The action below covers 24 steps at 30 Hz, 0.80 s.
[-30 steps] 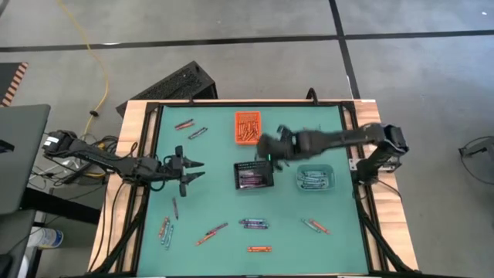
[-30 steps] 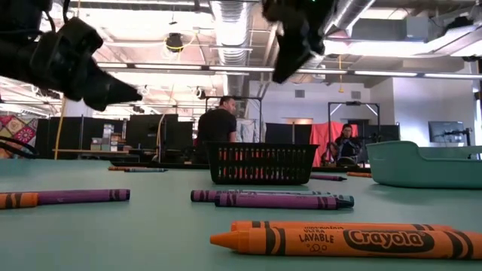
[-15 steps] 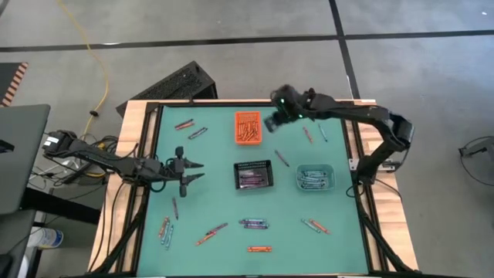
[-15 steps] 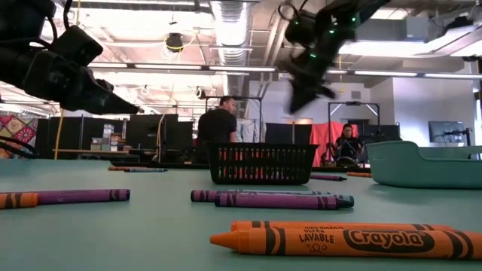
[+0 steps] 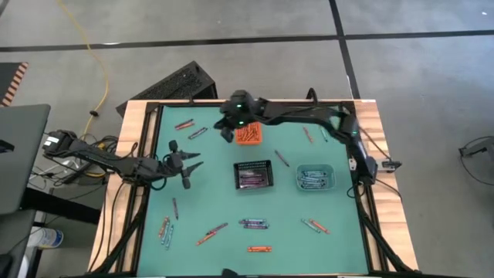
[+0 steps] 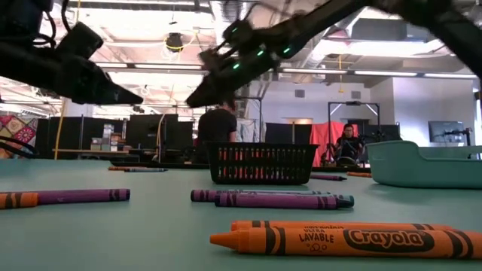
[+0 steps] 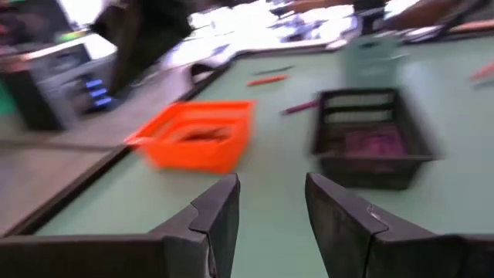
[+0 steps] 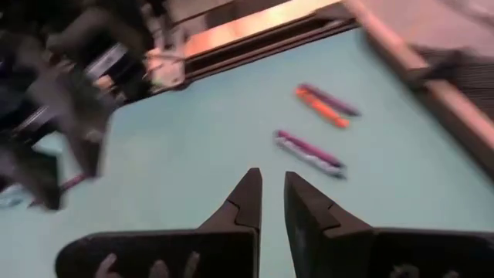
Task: Sort crayons
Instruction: Put the violet crayon into the black bin
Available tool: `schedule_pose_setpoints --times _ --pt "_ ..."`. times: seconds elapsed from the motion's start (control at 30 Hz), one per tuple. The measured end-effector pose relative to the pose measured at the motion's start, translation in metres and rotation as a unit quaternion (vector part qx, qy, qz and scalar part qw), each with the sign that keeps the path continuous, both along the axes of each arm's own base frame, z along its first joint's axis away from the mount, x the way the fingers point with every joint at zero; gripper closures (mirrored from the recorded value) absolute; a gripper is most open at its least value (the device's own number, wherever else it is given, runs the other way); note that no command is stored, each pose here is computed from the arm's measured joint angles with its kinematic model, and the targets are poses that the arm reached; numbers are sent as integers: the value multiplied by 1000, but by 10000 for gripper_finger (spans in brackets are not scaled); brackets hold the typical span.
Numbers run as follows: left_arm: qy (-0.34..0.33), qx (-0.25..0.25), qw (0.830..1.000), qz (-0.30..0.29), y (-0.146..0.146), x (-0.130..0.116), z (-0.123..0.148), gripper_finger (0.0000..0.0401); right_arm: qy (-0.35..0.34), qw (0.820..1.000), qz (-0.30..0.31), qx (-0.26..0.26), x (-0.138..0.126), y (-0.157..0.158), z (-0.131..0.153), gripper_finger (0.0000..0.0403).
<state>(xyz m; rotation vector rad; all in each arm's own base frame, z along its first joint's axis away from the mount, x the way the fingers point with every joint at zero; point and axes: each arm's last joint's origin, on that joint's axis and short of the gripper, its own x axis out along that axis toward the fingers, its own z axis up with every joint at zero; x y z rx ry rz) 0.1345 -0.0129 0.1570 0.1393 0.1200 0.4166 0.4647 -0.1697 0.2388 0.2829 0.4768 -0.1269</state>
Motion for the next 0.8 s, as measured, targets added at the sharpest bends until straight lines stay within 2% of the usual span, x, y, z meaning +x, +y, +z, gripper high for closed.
schedule_pose_setpoints --times 0.1,0.27,0.4,0.53,0.63,0.8 --pt "15 9 999 38 2 -1 -3 262 -5 1000 25 2 25 -11 -17 353" --pt "33 30 998 37 2 -2 -4 262 10 999 34 13 58 -24 -45 353" --pt "41 47 997 44 3 -2 -4 262 27 999 42 11 77 -29 -56 353" --pt "48 60 996 50 3 -2 -4 262 18 999 30 10 76 -39 -67 352" --pt "51 67 995 61 4 -2 -4 262 8 999 13 32 73 -50 -64 345" --pt "43 53 994 88 8 -3 -4 262 -15 991 93 92 66 -53 -51 337"
